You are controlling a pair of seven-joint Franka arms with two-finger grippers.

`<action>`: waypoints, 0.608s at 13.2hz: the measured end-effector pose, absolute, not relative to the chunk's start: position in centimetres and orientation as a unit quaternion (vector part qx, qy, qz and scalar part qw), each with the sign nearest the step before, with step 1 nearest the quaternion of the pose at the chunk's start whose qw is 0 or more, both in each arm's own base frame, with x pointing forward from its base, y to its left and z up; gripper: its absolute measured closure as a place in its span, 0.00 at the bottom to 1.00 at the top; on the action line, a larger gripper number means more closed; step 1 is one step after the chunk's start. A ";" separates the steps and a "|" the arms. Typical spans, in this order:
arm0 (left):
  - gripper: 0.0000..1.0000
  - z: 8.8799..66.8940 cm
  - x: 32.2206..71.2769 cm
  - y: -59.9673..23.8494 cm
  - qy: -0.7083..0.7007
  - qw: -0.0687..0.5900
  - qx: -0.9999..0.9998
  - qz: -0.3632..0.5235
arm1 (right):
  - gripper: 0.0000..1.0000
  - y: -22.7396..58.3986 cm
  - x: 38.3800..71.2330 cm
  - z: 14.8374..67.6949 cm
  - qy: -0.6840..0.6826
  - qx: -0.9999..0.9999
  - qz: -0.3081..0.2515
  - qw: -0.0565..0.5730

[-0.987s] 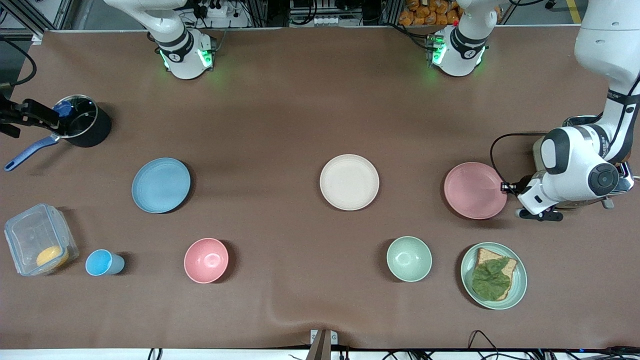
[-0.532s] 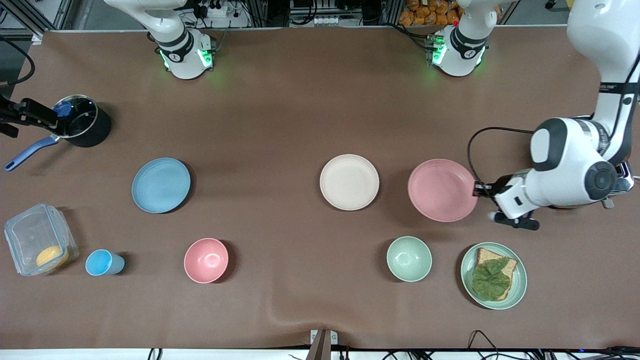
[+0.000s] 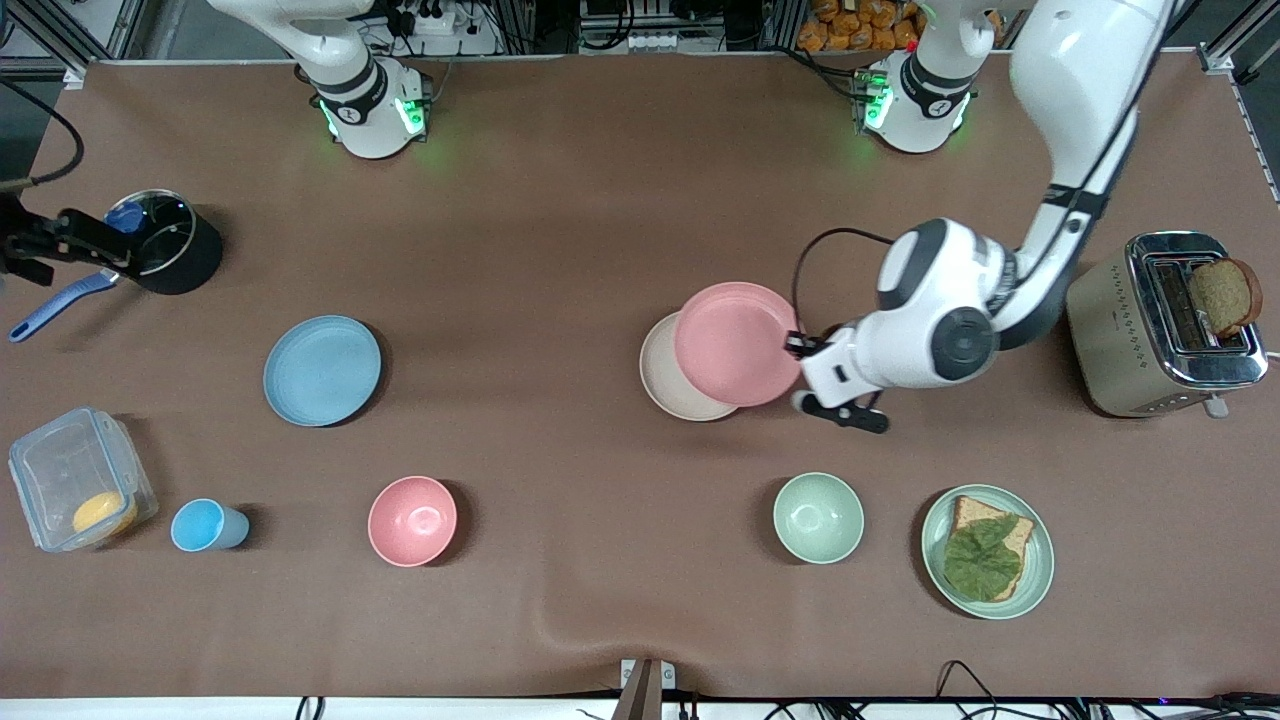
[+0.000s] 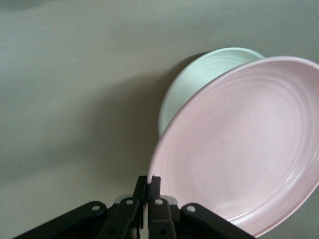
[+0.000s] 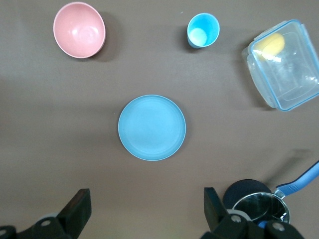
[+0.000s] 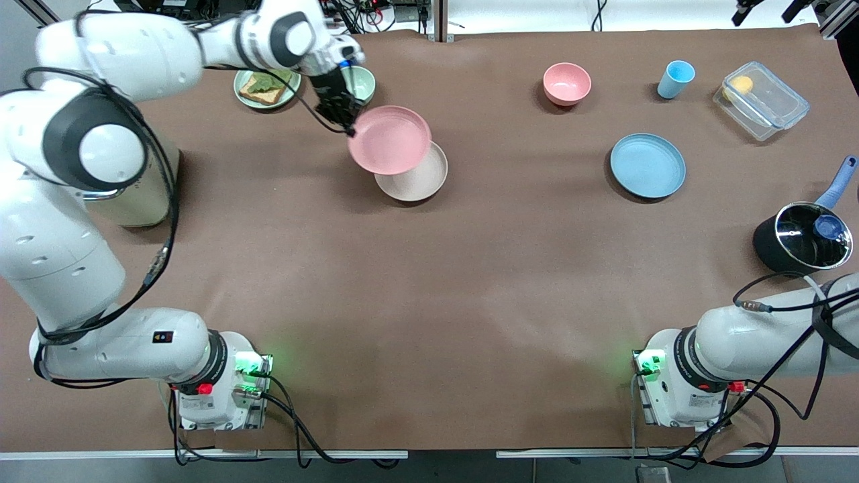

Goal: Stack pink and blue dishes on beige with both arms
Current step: 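Lower the pink plate onto the beige plate while the right gripper reaches the blue plate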

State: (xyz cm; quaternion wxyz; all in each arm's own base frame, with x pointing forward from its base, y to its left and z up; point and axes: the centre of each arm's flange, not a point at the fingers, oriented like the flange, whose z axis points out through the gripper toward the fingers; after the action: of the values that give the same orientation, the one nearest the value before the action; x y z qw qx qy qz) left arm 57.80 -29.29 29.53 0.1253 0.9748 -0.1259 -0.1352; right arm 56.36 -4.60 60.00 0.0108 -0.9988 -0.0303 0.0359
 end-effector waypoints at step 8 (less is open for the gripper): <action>0.96 22.2 59.1 -30.9 -0.122 0.138 0.973 -0.136 | 0.00 -7.5 60.8 45.6 -0.006 -0.993 0.121 0.014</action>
State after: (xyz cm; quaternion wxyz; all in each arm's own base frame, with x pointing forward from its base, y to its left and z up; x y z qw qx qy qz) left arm 59.14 -30.92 22.18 0.1378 0.9735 -0.1217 -0.1361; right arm 60.79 -7.49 45.59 0.0142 -0.9926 -0.0060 0.1208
